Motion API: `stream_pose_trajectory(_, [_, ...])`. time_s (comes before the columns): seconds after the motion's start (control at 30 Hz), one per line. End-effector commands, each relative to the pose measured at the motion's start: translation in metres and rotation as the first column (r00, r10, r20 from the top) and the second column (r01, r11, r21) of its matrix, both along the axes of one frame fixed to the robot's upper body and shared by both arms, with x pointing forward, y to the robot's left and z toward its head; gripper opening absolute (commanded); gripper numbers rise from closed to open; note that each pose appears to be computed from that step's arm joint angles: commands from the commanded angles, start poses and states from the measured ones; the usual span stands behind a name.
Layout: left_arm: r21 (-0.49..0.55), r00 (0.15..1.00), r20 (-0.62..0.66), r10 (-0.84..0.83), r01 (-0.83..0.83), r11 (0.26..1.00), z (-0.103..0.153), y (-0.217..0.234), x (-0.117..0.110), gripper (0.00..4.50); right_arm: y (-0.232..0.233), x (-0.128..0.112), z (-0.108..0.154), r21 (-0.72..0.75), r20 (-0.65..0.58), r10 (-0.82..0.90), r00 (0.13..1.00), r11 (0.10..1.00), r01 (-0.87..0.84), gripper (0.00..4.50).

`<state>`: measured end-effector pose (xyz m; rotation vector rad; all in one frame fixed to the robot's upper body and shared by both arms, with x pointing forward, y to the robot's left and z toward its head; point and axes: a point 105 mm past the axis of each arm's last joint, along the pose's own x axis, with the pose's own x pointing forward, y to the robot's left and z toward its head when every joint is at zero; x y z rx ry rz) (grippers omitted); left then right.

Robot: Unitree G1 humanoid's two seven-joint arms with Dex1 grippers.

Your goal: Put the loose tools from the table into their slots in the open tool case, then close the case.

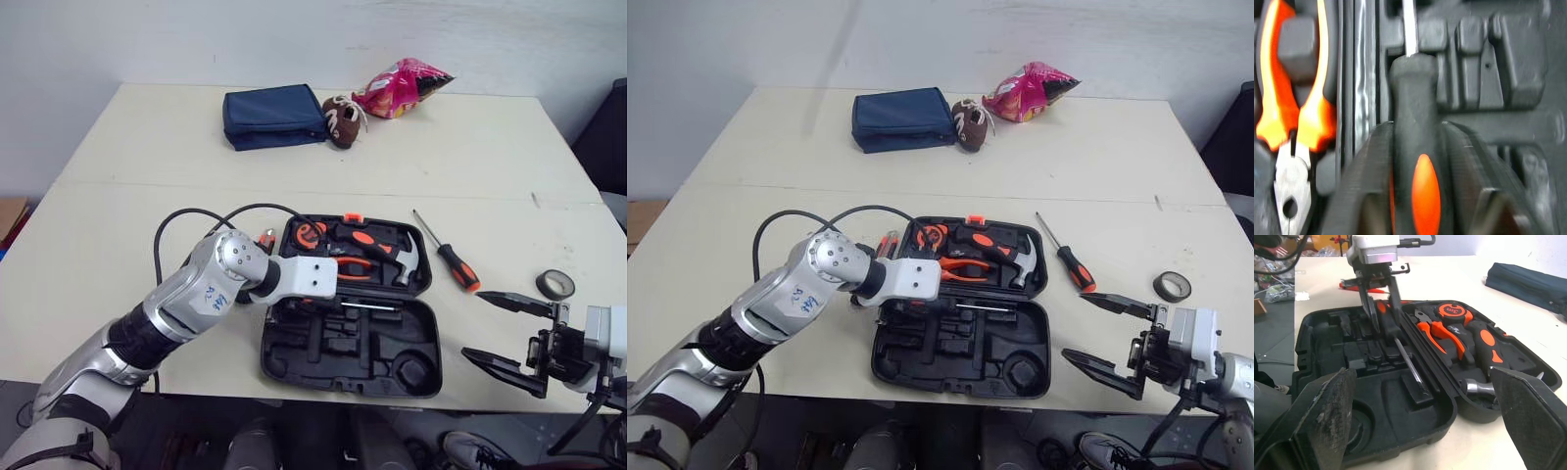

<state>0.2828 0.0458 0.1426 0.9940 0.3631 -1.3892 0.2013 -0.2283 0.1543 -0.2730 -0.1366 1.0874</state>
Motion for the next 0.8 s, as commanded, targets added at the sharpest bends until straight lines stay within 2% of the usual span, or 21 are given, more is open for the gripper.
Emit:
stream_pose_trajectory(0.03, [-0.074,0.999,0.053,-0.013,0.016,0.997,0.025,0.0,-0.007,3.05,-0.001,-0.002,0.009,0.0,0.026,0.012,1.0,1.0,-0.012,4.5])
stream_pose_trajectory(0.13, [-0.07,0.998,0.065,0.007,-0.002,0.998,0.031,0.014,-0.007,3.05,-0.002,-0.001,0.007,-0.002,0.016,0.014,1.0,1.0,-0.014,4.5])
stream_pose_trajectory(0.23, [-0.197,0.999,0.031,-0.031,0.036,0.98,0.044,0.012,-0.014,3.05,-0.003,0.0,0.006,-0.001,0.01,0.014,1.0,1.0,-0.014,4.5])
stream_pose_trajectory(0.33, [-0.29,0.992,0.086,-0.091,0.112,0.95,0.051,0.011,-0.015,3.05,-0.004,0.0,0.004,0.001,0.004,0.012,1.0,1.0,-0.012,4.5])
stream_pose_trajectory(0.37, [-0.369,0.993,0.085,-0.081,0.107,0.923,0.056,0.01,-0.013,3.05,-0.005,0.001,0.003,0.002,0.002,0.009,1.0,1.0,-0.009,4.5])
stream_pose_trajectory(0.43, [-0.516,0.997,0.008,-0.075,0.068,0.854,0.055,0.012,-0.011,2.53,-0.009,0.0,-0.002,0.005,-0.006,0.0,1.0,1.0,0.0,4.5])
stream_pose_trajectory(0.53, [-0.525,0.997,0.019,-0.08,0.078,0.847,0.039,0.013,-0.008,1.47,-0.013,-0.002,-0.007,0.007,-0.012,-0.009,1.0,1.0,0.009,4.5])
stream_pose_trajectory(0.57, [-0.529,0.997,-0.01,-0.073,0.057,0.847,0.031,0.012,-0.007,0.93,-0.014,-0.003,-0.008,0.009,-0.011,-0.014,1.0,1.0,0.014,4.5])
stream_pose_trajectory(0.6, [-0.533,0.997,-0.023,-0.071,0.048,0.844,0.024,0.01,-0.007,0.63,-0.015,-0.003,-0.01,0.011,-0.01,-0.018,1.0,1.0,0.018,4.5])
stream_pose_trajectory(0.63, [-0.522,0.997,-0.042,-0.069,0.037,0.852,0.014,0.009,-0.006,0.08,-0.015,-0.003,-0.01,0.012,-0.009,-0.022,1.0,1.0,0.022,4.5])
stream_pose_trajectory(0.8, [-0.474,0.998,-0.02,-0.064,0.047,0.879,-0.012,0.004,0.0,0.08,-0.017,-0.001,-0.011,0.015,0.0,-0.038,0.999,0.999,0.038,4.5])
